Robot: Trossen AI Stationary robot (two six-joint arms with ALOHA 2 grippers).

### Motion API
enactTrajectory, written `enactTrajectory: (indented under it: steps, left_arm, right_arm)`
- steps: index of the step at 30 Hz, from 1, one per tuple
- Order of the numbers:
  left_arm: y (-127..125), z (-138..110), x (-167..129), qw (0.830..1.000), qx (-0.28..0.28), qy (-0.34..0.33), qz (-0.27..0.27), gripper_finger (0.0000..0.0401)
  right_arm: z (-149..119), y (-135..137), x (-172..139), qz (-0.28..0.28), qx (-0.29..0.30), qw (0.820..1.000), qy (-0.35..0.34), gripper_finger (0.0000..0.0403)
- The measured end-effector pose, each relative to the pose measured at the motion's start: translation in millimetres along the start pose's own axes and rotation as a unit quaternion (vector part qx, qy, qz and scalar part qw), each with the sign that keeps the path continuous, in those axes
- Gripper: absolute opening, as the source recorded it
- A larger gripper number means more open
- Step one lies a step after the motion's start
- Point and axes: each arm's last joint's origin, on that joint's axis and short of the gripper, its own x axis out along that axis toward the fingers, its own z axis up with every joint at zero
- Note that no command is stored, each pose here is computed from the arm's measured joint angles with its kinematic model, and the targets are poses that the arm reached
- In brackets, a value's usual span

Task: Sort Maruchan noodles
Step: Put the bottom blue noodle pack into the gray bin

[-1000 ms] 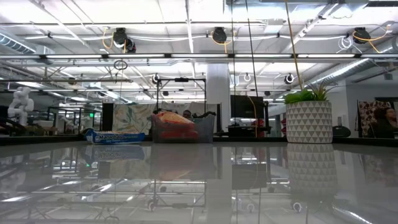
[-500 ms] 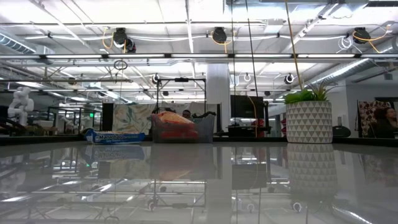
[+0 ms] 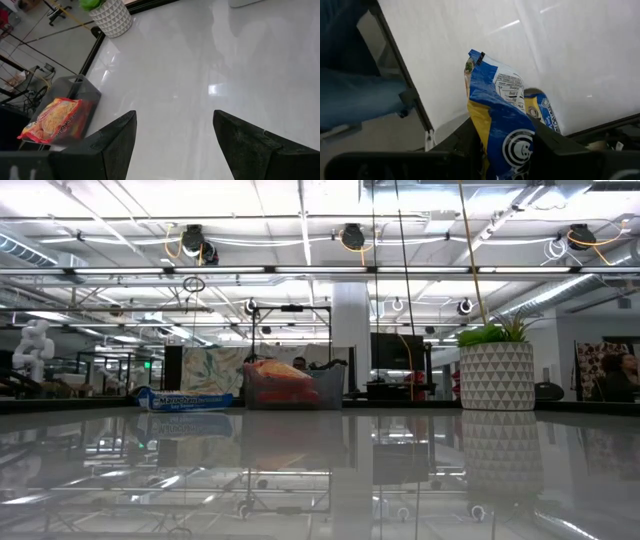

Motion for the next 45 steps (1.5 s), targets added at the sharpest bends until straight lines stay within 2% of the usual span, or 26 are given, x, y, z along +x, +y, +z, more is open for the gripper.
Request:
enactTrajectory:
  steps: [5, 14, 24, 30, 37, 45]
  left_arm:
    - [-1, 0, 0, 1.0, -0.003, 0.007, -0.014, 0.0269]
    - [-1, 0, 0, 1.0, -0.002, 0.007, -0.014, 0.0269]
    - [-1, 0, 0, 1.0, 0.0, 0.007, -0.014, 0.0269]
    - [-1, 0, 0, 1.0, 0.0, 0.007, -0.014, 0.0269]
    - [-1, 0, 0, 1.0, 0.001, 0.007, -0.014, 0.0269]
    - [-1, 0, 0, 1.0, 0.0, 0.007, -0.014, 0.0269]
  right_arm:
    - [-15, 3, 13, -0.025, -0.03, 0.999, 0.003, 0.0095]
    - [-39, 5, 37, -0.051, -0.058, 0.995, 0.056, 0.0095]
    - [-50, 2, 52, -0.077, -0.083, 0.992, 0.063, 0.0096]
    - [-55, -1, 66, -0.093, -0.125, 0.985, 0.072, 0.0096]
    - [-59, -1, 87, -0.086, -0.158, 0.981, 0.077, 0.0096]
    - [-61, -2, 100, -0.075, -0.16, 0.98, 0.097, 0.0106]
